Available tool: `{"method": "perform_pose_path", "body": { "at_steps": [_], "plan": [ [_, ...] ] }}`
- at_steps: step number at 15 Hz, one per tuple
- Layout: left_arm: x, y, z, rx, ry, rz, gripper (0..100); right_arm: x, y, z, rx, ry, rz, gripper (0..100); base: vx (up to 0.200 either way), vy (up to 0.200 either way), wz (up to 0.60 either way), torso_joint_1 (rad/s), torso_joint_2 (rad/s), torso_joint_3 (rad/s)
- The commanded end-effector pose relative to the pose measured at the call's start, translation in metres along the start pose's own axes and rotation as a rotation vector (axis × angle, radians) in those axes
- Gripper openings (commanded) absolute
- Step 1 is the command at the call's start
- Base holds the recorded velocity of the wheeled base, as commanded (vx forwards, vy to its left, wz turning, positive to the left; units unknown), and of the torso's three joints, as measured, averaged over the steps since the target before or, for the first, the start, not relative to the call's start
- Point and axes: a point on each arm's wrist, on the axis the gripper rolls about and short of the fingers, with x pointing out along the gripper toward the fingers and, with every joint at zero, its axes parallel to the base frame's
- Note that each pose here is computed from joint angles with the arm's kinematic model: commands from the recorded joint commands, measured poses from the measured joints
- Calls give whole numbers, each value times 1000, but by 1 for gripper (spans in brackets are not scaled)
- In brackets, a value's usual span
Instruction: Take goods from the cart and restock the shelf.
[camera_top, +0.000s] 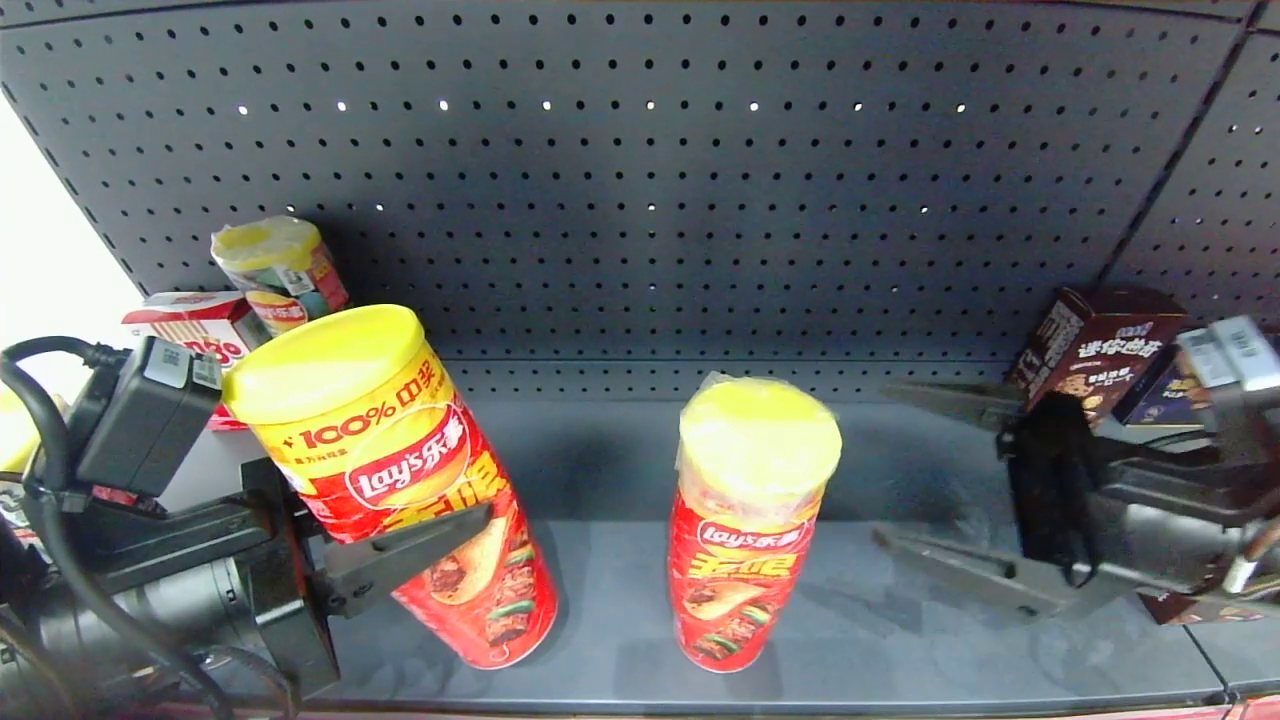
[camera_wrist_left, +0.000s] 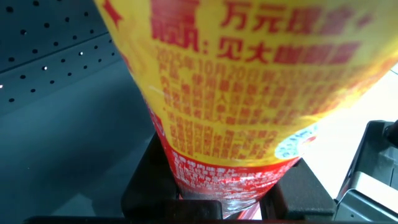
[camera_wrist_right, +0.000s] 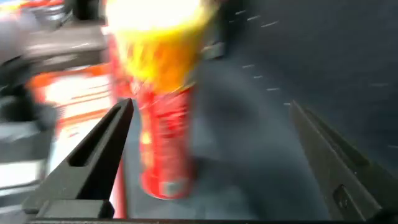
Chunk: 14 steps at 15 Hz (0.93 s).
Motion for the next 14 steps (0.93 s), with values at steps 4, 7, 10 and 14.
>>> {"method": "perform_pose_path", "body": {
  "at_steps": [4, 7, 10, 14],
  "plan": [
    [0, 0, 0, 1, -1, -2, 0, -116, 72, 70, -54, 70, -646, 100, 0, 0, 0, 0, 0, 0],
    [4, 2, -1, -2, 10, 1, 0, -161, 142, 34, 102, 287, -879, 100, 0, 0, 0, 0, 0, 0],
    [7, 3, 7, 14, -15, -1, 0, -183, 180, 6, 113, 268, -996, 100, 0, 0, 0, 0, 0, 0],
    [6, 2, 4, 10, -4, -4, 0, -182, 174, -34, 215, 251, -1189, 100, 0, 0, 0, 0, 0, 0]
  ]
}}
